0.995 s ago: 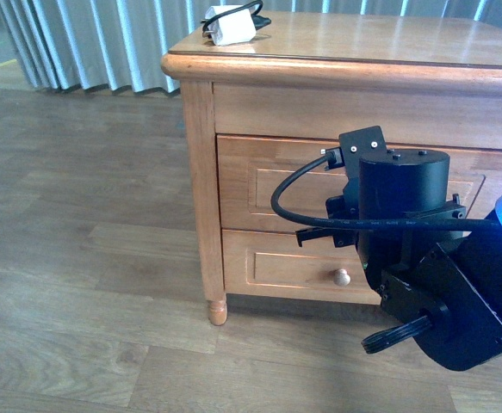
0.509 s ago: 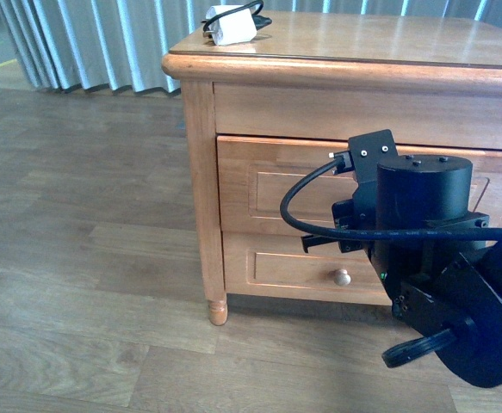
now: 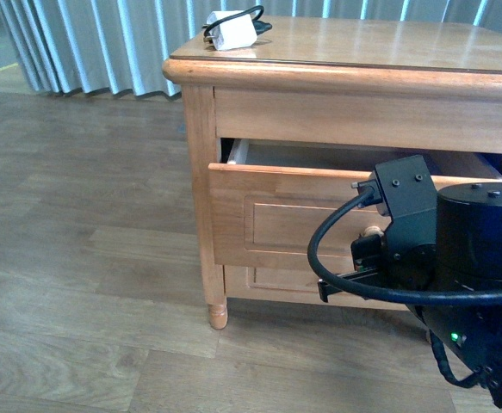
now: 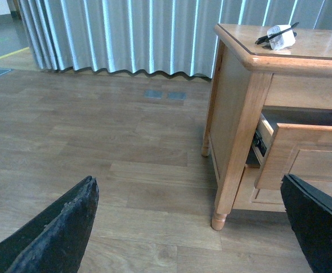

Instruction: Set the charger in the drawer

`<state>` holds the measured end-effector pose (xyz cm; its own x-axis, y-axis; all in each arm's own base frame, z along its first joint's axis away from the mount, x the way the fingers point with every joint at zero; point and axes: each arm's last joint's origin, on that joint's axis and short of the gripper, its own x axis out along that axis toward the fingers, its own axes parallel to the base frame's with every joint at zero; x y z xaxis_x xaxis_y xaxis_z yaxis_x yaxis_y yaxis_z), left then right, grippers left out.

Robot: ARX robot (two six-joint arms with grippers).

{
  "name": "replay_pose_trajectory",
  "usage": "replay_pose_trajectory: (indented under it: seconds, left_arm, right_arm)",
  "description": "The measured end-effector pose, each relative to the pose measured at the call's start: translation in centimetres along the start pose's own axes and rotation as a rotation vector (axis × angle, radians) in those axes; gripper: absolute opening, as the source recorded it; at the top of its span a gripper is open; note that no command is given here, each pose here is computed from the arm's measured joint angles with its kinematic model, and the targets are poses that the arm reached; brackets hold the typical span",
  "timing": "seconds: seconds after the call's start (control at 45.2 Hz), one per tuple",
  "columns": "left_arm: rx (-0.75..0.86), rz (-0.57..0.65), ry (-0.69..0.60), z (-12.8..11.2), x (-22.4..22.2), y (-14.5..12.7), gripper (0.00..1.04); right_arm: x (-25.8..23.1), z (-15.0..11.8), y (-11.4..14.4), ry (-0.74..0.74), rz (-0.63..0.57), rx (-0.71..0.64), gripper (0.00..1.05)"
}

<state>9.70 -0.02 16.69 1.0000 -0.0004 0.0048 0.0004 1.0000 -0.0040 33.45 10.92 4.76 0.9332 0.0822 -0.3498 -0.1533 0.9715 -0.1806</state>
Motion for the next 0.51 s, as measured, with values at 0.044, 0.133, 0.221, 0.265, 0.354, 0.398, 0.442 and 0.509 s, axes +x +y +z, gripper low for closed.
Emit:
replay_pose_trajectory:
  seconds: [0.044,0.133,0.221,0.265,0.354,0.398,0.442,0.509]
  left_arm:
    - [0.000,0.000,0.000,0.0,0.0,0.0,0.99]
    - [0.000,0.000,0.000,0.0,0.0,0.0,0.99]
    - [0.000,0.000,0.000,0.0,0.0,0.0,0.99]
    - [0.000,0.000,0.000,0.0,0.0,0.0,0.99]
    - [0.000,0.000,0.000,0.0,0.0,0.0,0.99]
    - [0.000,0.000,0.000,0.0,0.0,0.0,0.99]
    - [0.000,0.000,0.000,0.0,0.0,0.0,0.99]
    - [0.000,0.000,0.000,0.0,0.0,0.0,0.99]
  right_arm:
    - [-0.6,-0.1,-0.2,0.004,0.016,0.001,0.23]
    - [-1.4,-0.4,-0.5,0.010,0.041,0.002,0.22]
    - [-2.5,-0.8,-0.9,0.013,0.070,0.003,0.22]
    - [-3.1,-1.0,-1.2,0.018,0.087,0.004,0.22]
    - [-4.2,-1.4,-1.6,0.020,0.121,0.003,0.22]
    - [-4.8,-1.7,-1.8,0.024,0.135,-0.002,0.22]
    - [-5.4,-1.9,-1.9,0.025,0.148,-0.006,0.22]
    - [-6.0,-2.0,-2.0,0.031,0.159,-0.008,0.21]
